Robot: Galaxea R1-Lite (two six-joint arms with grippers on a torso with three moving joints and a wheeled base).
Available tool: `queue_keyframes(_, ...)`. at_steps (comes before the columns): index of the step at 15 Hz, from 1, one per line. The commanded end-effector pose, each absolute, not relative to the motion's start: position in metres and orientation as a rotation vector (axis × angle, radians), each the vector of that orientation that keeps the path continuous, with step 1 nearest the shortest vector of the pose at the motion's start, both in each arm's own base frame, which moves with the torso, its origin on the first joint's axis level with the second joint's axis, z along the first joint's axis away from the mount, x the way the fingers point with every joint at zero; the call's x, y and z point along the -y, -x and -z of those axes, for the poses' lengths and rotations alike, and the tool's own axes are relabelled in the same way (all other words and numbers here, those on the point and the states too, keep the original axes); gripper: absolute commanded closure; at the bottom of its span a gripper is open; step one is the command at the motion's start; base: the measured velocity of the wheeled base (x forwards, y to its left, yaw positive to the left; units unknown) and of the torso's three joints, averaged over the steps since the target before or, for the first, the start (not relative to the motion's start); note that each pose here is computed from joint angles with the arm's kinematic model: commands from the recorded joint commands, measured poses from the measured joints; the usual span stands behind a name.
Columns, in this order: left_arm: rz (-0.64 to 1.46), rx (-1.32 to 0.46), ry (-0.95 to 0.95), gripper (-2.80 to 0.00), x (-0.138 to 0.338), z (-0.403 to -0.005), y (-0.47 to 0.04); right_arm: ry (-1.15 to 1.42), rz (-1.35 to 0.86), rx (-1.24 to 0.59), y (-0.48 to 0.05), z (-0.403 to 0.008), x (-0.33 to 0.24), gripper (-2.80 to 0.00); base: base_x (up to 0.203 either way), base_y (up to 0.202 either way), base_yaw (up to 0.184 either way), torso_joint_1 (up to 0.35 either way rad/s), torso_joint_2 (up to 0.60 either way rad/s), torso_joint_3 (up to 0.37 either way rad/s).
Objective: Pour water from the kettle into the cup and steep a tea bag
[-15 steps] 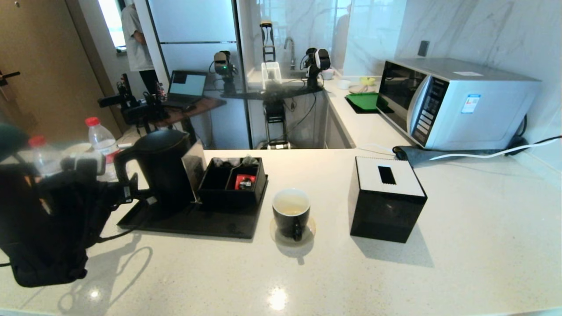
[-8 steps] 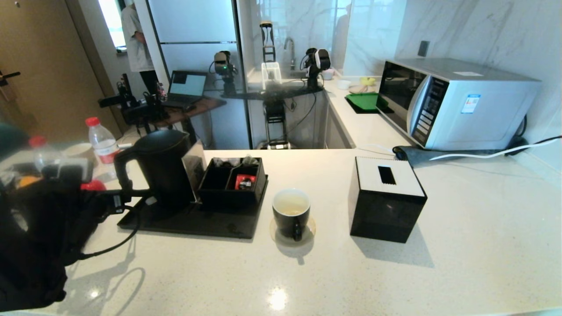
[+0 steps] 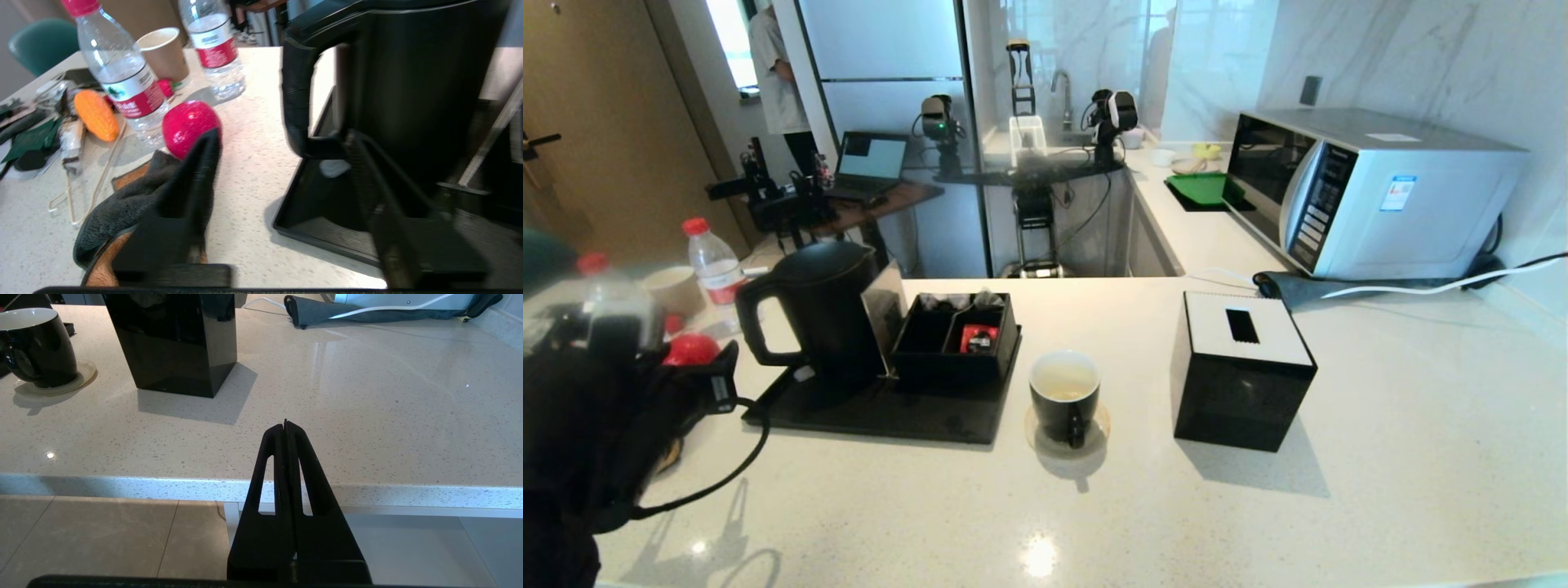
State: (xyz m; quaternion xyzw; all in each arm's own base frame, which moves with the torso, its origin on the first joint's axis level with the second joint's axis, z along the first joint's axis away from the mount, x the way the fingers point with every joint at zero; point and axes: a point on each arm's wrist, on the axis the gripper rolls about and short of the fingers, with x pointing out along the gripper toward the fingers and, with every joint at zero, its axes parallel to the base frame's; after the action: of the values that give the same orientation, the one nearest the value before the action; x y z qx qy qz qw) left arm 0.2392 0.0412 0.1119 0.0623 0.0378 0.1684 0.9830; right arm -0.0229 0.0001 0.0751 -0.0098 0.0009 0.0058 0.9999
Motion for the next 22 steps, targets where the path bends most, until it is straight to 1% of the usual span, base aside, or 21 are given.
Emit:
queue_keyframes(1,-0.337,-0.007,-0.127,0.00,-0.037,-0.124,-0.225,0.020,-0.012,-0.003,0.023,-0.075,0.000,0.00,0.000,0.000,0.000,0.000,0.00,0.000)
queue_keyframes(4,-0.312,0.016,-0.124,0.00,-0.030,-0.130,-0.214,0.020,-0.012,-0.003,0.023,-0.075,0.000,0.00,0.000,0.000,0.000,0.000,0.00,0.000)
queue_keyframes(9,-0.243,0.115,-0.113,0.00,-0.013,-0.151,-0.201,0.020,-0.012,-0.003,0.023,-0.075,0.000,0.00,0.000,0.000,0.000,0.000,0.00,0.000)
queue_keyframes(13,-0.142,0.144,-0.101,0.00,0.007,-0.165,-0.184,0.020,-0.012,-0.003,0.023,-0.075,0.000,0.00,0.000,0.000,0.000,0.000,0.00,0.000)
queue_keyframes(16,-0.030,0.136,-0.093,0.00,0.025,-0.181,-0.169,0.020,-0.012,-0.003,0.023,-0.075,0.000,0.00,0.000,0.000,0.000,0.000,0.00,0.000)
queue_keyframes(20,0.098,0.029,-0.112,0.00,0.043,-0.211,-0.156,0.020,-0.012,-0.003,0.023,-0.075,0.000,0.00,0.000,0.000,0.000,0.000,0.00,0.000)
queue_keyframes(22,0.126,0.016,-0.114,0.00,0.048,-0.225,-0.156,0.020,-0.012,-0.003,0.023,-0.075,0.000,0.00,0.000,0.000,0.000,0.000,0.00,0.000)
